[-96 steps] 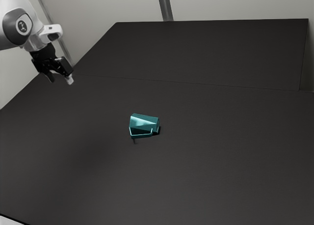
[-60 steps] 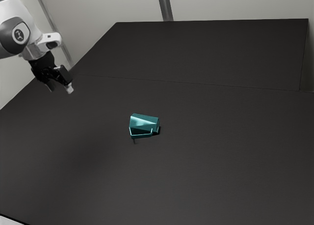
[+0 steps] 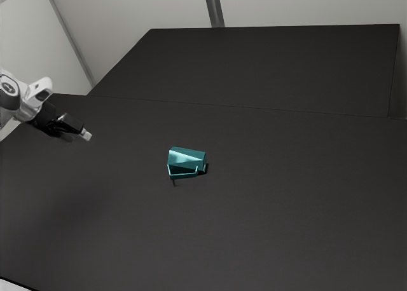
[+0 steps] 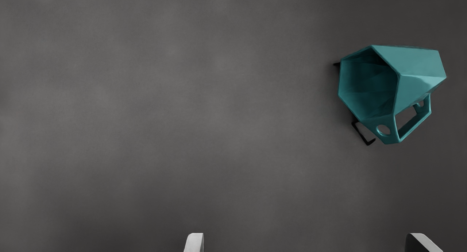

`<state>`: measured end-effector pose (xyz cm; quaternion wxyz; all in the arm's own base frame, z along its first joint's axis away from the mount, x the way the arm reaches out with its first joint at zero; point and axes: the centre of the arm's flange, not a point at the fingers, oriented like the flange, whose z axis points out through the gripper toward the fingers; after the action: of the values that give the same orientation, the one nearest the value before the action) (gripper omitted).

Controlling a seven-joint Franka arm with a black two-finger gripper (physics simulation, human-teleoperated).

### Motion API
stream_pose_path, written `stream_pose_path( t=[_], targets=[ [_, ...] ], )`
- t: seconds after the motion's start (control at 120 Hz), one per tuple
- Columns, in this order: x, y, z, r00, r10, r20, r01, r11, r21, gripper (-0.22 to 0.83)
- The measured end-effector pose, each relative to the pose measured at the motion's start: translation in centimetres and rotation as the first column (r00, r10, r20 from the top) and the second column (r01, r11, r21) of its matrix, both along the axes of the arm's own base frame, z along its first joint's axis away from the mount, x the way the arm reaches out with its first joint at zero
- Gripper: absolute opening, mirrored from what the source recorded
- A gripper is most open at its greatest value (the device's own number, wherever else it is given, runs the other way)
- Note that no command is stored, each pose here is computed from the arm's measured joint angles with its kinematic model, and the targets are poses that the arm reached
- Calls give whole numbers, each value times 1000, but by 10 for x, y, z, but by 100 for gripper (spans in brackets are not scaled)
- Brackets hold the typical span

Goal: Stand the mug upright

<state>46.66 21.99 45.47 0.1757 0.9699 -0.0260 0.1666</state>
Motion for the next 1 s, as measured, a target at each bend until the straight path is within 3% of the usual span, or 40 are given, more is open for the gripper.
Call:
stream_pose_path(
  t=[0.108,0.267,0.433,0.742,1.0],
  targets=[
    [8,5,-22,992,-55,116,59,998,-38,62],
    [11,9,-49,957,-139,255,152,988,-33,62],
    [14,13,-93,920,-225,321,244,970,-19,62],
    [15,-5,-117,826,-394,404,397,914,80,62],
    [4,-9,-137,786,-451,423,435,890,139,62]
  ],
)
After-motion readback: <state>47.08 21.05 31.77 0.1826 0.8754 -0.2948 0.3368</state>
